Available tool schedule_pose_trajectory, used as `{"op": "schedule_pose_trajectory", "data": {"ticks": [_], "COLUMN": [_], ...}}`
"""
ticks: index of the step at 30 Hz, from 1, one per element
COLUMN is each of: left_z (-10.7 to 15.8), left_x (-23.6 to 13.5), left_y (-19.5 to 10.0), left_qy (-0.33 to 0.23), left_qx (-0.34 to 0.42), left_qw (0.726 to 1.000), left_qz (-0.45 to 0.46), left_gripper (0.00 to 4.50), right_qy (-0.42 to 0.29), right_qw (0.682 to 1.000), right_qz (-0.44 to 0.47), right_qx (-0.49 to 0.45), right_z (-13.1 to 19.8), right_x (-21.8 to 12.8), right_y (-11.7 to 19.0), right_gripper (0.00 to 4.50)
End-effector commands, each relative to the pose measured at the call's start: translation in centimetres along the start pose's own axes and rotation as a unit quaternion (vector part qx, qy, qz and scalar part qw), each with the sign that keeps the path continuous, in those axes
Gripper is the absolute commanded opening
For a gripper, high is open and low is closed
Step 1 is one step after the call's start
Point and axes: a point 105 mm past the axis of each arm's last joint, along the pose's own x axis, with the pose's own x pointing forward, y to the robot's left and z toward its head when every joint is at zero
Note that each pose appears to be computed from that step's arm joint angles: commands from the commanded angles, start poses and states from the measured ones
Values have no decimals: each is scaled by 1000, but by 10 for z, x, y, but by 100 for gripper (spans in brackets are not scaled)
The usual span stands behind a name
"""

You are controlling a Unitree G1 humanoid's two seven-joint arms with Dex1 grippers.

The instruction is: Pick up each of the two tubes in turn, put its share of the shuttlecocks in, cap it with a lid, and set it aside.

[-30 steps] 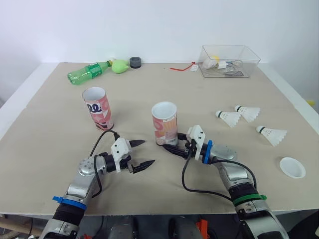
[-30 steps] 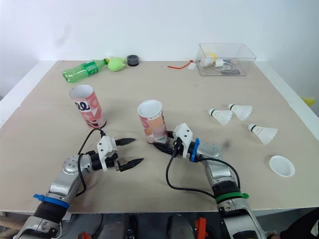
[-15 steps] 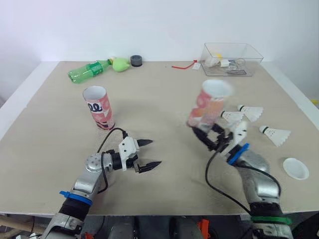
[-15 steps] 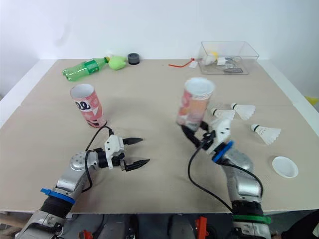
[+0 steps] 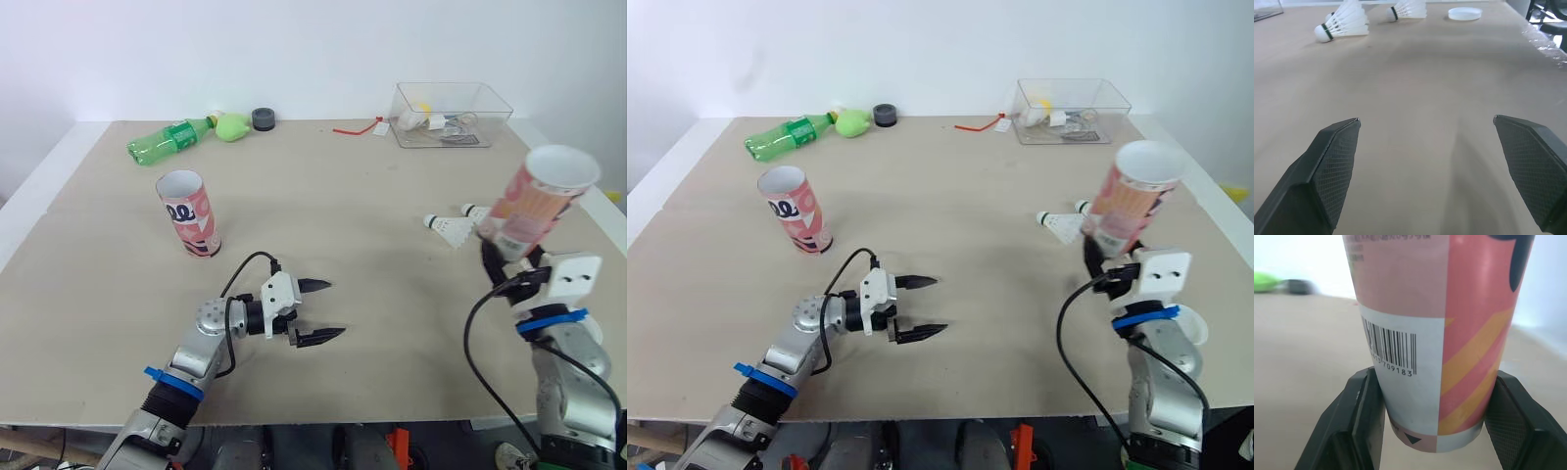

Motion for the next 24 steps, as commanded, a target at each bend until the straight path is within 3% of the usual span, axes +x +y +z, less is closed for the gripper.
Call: {"op": "schedule_pose_trajectory", "data": {"ticks": [1, 13, 24], "left_z": [5, 34, 37], "left_x": [3, 32, 33], "left_y": [-2, -3, 5], "left_qy": [-6, -41, -30], "left_qx": [6, 3, 26], "left_qw": [1000, 996, 994], "left_qz": [-12, -82, -103], "left_gripper": [450, 450, 450], "right_qy": [-42, 31, 57], "right_qw": [995, 964, 937], "right_qz": [-76, -263, -343], "right_qx": [-40, -24, -3], "right_z": [27, -13, -40], "right_x": [-9, -64, -82], "right_y": [-35, -119, -154], "right_gripper": [274, 274, 274]}}
